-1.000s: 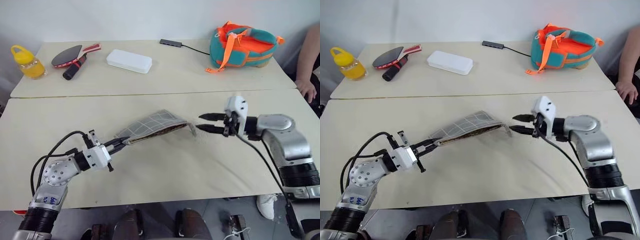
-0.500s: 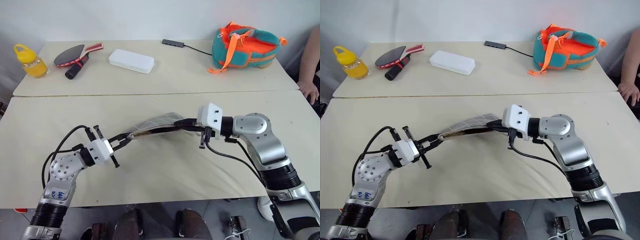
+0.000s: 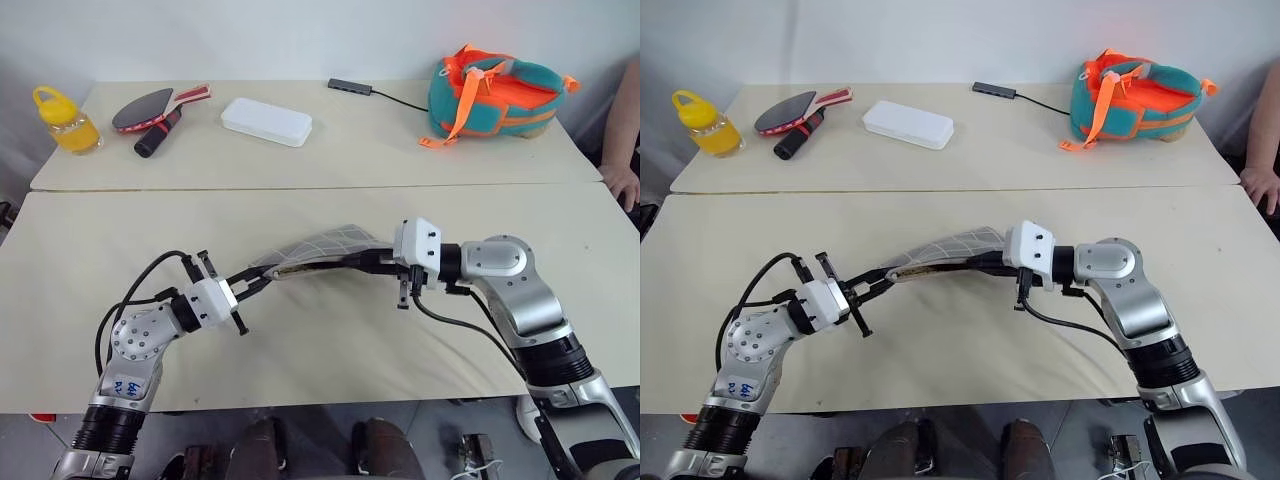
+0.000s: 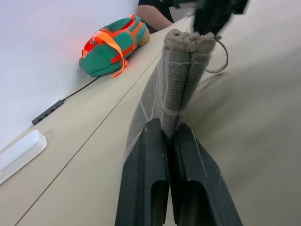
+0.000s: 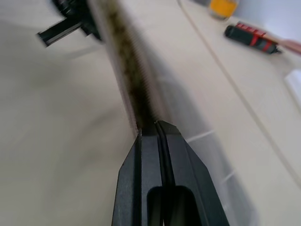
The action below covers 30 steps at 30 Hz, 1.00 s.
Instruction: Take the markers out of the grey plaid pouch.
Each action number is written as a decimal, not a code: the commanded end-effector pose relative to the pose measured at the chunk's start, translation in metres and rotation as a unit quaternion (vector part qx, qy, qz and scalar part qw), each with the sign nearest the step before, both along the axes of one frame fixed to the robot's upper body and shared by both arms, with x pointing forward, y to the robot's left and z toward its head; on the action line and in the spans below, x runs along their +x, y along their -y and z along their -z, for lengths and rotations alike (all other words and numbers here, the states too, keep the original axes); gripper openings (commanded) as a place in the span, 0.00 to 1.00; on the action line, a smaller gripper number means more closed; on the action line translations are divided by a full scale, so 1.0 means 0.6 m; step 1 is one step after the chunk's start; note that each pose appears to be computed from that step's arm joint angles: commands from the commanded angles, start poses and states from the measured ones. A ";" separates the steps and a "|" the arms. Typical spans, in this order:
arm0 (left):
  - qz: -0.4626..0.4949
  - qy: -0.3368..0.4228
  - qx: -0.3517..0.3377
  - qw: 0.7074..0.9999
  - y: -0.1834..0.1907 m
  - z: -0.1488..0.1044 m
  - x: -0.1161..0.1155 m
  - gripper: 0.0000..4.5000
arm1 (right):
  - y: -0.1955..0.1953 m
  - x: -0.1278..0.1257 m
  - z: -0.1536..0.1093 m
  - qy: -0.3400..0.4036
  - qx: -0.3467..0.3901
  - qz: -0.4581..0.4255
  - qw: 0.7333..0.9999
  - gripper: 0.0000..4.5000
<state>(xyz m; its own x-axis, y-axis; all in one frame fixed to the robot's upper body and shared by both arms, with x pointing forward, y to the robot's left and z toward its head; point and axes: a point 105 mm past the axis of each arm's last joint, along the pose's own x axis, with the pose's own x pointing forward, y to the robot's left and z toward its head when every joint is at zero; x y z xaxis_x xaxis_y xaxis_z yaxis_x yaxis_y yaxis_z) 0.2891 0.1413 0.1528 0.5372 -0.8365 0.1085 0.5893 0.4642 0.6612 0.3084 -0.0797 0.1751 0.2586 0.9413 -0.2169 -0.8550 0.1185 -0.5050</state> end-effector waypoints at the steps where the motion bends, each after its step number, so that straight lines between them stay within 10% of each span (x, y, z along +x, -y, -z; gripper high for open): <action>1: 0.000 0.021 -0.011 1.000 0.003 -0.019 -0.002 0.00 | -0.002 -0.005 -0.011 0.028 -0.001 -0.007 1.000 0.01; 17: 0.051 -0.008 -0.036 0.998 0.041 -0.025 -0.011 0.00 | 0.036 0.040 -0.034 0.200 -0.206 0.011 0.958 0.01; 30: 0.087 -0.035 -0.066 0.993 0.080 -0.025 -0.006 0.00 | 0.014 0.036 -0.055 0.188 -0.230 0.017 0.955 0.87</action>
<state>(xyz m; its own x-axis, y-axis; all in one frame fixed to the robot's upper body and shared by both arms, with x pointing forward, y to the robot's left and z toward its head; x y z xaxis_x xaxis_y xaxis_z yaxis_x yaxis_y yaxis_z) 0.2904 0.0975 0.1541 0.4309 -0.8909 0.1432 0.7209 0.4354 0.5392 0.3320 -0.0929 0.1963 0.4071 0.7448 -0.5287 -0.6483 -0.1721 -0.7417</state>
